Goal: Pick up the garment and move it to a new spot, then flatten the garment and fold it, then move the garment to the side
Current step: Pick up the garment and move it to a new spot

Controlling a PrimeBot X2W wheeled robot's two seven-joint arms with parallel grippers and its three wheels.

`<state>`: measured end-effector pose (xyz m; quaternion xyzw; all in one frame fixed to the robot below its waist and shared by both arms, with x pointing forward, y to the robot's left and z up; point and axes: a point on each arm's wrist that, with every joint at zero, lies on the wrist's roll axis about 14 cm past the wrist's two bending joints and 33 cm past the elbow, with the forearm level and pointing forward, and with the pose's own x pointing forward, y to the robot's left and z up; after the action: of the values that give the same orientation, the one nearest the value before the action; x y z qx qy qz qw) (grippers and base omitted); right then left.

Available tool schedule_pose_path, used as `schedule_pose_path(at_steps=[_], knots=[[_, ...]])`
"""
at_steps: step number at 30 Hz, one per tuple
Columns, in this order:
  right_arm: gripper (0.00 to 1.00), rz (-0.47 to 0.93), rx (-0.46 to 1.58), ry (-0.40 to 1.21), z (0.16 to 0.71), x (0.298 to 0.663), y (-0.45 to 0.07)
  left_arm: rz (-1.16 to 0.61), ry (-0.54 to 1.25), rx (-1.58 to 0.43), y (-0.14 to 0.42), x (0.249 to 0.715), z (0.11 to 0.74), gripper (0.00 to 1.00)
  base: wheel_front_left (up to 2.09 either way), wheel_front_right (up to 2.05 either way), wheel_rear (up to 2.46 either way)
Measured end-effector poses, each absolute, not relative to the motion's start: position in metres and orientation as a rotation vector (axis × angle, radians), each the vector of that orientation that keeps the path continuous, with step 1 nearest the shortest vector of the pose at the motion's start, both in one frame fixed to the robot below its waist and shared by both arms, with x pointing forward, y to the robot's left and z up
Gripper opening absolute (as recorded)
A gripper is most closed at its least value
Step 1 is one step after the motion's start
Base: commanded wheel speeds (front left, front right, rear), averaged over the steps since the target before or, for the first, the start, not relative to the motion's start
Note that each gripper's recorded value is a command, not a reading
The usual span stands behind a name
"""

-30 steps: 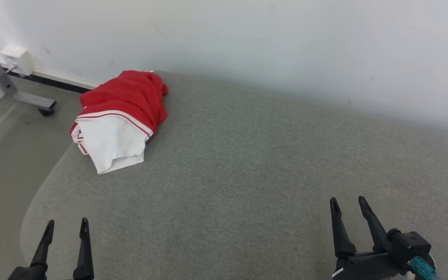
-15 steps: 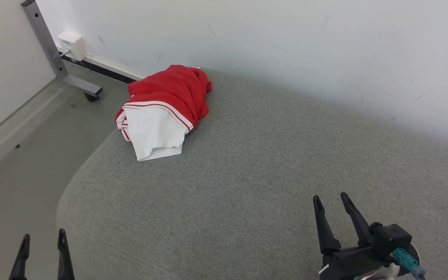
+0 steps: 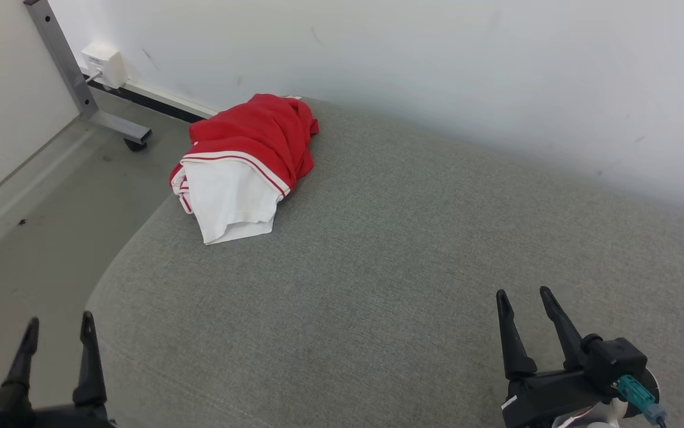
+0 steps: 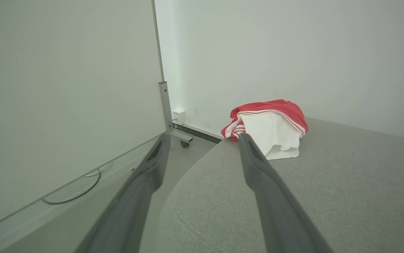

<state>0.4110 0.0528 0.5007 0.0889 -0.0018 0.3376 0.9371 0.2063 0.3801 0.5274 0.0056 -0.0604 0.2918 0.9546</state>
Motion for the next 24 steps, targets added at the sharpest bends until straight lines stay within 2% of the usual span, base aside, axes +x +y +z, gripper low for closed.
schedule_pose_path(at_steps=[7,16,24], knots=[[1.0,0.627,0.151,-0.041,0.505,0.422,0.03,0.506,-0.207,0.047,0.395,0.257,0.573,1.0,0.0,0.0,0.0],[1.0,0.486,0.116,-0.093,0.505,0.46,-0.022,0.396,-0.314,0.081,0.404,0.357,0.637,1.0,0.0,0.0,0.0],[1.0,0.323,0.084,-0.074,0.482,0.483,-0.083,0.317,-0.268,0.096,0.404,0.454,0.643,1.0,0.0,0.0,0.0]])
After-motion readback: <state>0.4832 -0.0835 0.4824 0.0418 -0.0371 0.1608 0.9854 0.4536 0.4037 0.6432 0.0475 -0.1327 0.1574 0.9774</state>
